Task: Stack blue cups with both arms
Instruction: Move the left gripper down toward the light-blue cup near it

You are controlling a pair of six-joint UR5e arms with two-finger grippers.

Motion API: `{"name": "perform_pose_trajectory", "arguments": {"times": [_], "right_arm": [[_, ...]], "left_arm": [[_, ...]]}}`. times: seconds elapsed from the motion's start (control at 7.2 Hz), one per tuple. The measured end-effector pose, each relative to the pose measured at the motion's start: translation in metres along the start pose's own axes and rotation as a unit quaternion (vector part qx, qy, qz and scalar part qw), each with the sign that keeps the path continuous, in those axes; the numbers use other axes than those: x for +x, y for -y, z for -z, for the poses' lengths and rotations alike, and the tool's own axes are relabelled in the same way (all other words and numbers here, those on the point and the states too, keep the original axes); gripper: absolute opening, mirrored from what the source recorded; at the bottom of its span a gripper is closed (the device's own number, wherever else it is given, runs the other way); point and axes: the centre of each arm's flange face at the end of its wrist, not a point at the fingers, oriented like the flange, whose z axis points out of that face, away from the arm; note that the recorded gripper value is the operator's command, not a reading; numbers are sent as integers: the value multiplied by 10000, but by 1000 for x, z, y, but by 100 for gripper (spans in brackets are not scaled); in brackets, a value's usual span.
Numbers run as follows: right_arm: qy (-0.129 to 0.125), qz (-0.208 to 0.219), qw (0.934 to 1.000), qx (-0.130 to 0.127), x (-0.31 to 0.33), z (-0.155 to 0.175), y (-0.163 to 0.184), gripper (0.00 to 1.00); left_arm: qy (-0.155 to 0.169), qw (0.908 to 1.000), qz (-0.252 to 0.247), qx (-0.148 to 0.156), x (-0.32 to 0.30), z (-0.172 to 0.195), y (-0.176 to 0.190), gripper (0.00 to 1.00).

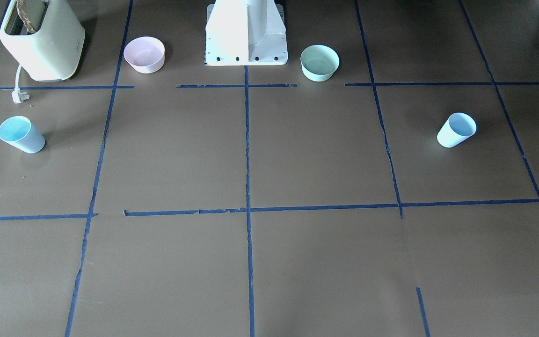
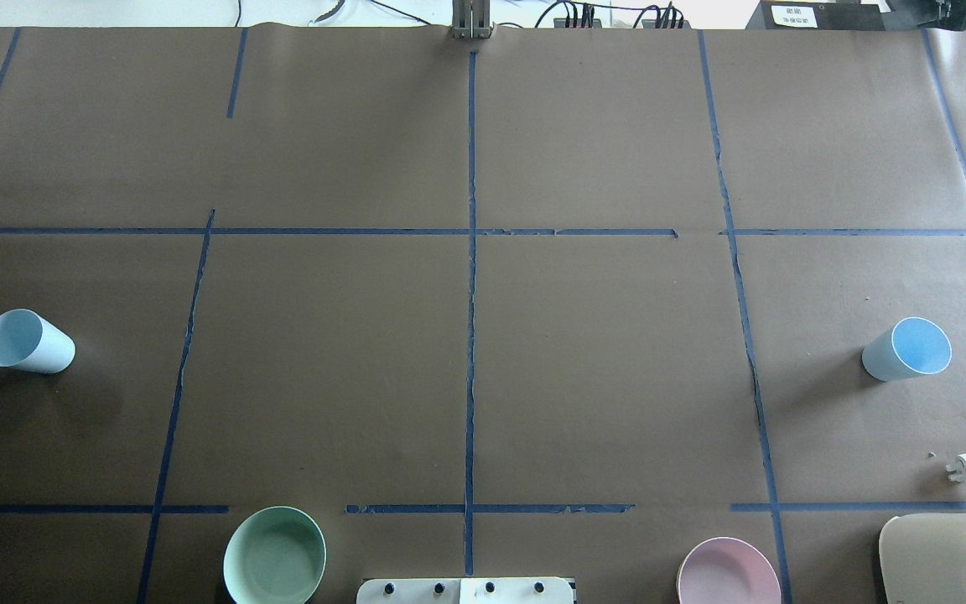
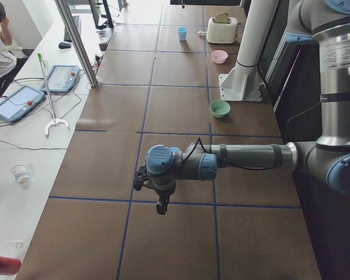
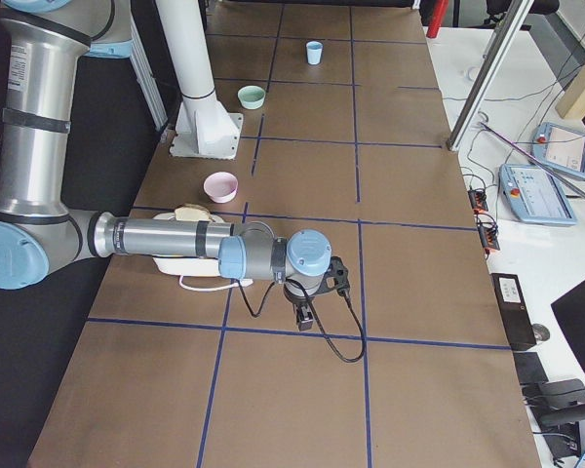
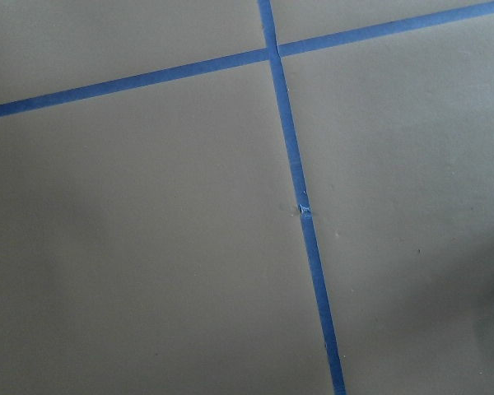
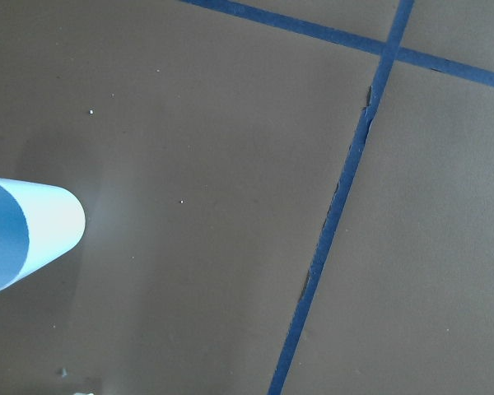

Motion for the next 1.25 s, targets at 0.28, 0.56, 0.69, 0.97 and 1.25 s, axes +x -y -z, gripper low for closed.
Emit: {"name": "perform_pose_trajectory", "arguments": {"times": [0.28, 0.56, 0.69, 0.97, 1.25], "right_arm": [[0, 0, 10000, 0, 0, 0, 0, 100], [1, 1, 10000, 1, 0, 0, 0, 100], [8, 4, 10000, 1, 0, 0, 0, 100], [27, 8, 10000, -1, -1, -1, 1, 100], [32, 12, 10000, -5, -2, -1, 1, 100]], "left_arm": [[-5, 10000, 14, -17, -1, -2, -3, 100], [-2, 10000, -9, 9, 1, 1, -2, 100], [4, 10000, -62, 65, 5, 4, 1, 100], [32, 9987, -346, 368, 17, 18, 21, 100], [45, 9938, -794, 776, 37, 35, 53, 100]]}}
